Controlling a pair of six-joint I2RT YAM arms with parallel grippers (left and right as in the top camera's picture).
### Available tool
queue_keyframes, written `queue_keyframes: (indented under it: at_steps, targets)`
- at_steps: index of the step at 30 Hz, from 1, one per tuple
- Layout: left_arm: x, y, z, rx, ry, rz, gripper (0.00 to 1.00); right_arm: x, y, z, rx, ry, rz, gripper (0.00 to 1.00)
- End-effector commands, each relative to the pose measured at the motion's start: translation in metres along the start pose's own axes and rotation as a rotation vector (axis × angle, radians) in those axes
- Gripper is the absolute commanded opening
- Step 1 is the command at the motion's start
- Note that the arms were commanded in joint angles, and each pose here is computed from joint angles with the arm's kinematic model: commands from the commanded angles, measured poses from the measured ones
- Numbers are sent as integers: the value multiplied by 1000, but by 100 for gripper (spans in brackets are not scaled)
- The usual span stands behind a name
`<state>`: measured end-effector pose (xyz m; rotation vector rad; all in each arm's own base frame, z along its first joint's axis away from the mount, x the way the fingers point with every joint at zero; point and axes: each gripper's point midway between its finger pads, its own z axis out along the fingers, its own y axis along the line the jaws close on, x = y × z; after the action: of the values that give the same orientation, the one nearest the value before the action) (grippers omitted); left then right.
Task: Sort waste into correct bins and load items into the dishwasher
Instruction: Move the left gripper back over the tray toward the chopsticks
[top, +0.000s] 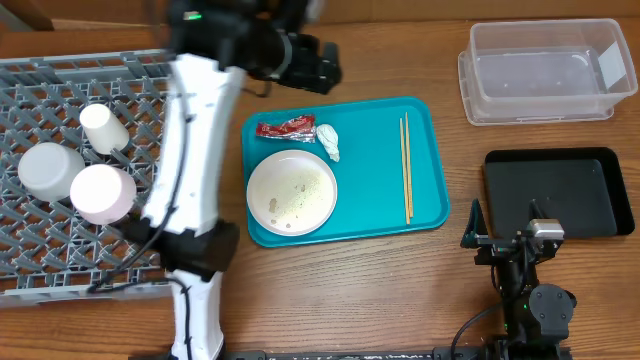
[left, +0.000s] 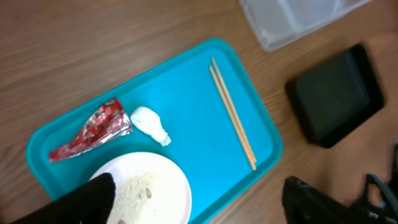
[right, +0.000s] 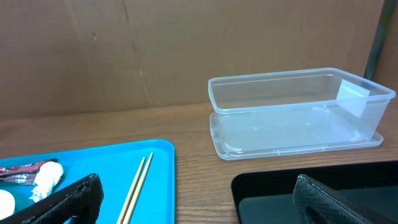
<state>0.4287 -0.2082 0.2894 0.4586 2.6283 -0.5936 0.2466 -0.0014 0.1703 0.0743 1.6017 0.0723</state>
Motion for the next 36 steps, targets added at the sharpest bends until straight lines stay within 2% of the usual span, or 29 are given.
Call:
queue_keyframes:
  at_steps: [1,3,10,12,13,19,25,26,27,30,33,36]
  targets:
    - [3,23,44,-121,63,-59,79,1,-2,0,8,-9,4,100]
    - [5,32,68,-158,95,-92,76,1,-2,0,8,-8,4,100]
    - [29,55,130,-189,232,-156,81,1,-2,0,8,-9,4,100]
    - [38,60,142,-196,277,-170,70,1,-2,0,8,-9,4,100]
    - [42,62,145,-199,293,-173,68,1,-2,0,8,-9,4,100]
    - [41,65,126,-207,285,-188,71,1,-2,0,8,-9,4,100]
    - [44,85,68,-253,261,-250,57,1,-2,0,8,-9,4,100]
    - [41,85,61,-228,245,-262,50,1,-2,0,8,-9,4,100]
    - [39,79,55,-180,236,-262,50,1,-2,0,8,-8,4,100]
    - [32,46,38,17,205,-274,58,1,-2,0,8,-9,4,100]
    - [28,26,21,100,171,-236,82,1,-2,0,8,-9,4,100]
    - [27,14,9,104,148,-204,99,1,-2,0,8,-9,4,100]
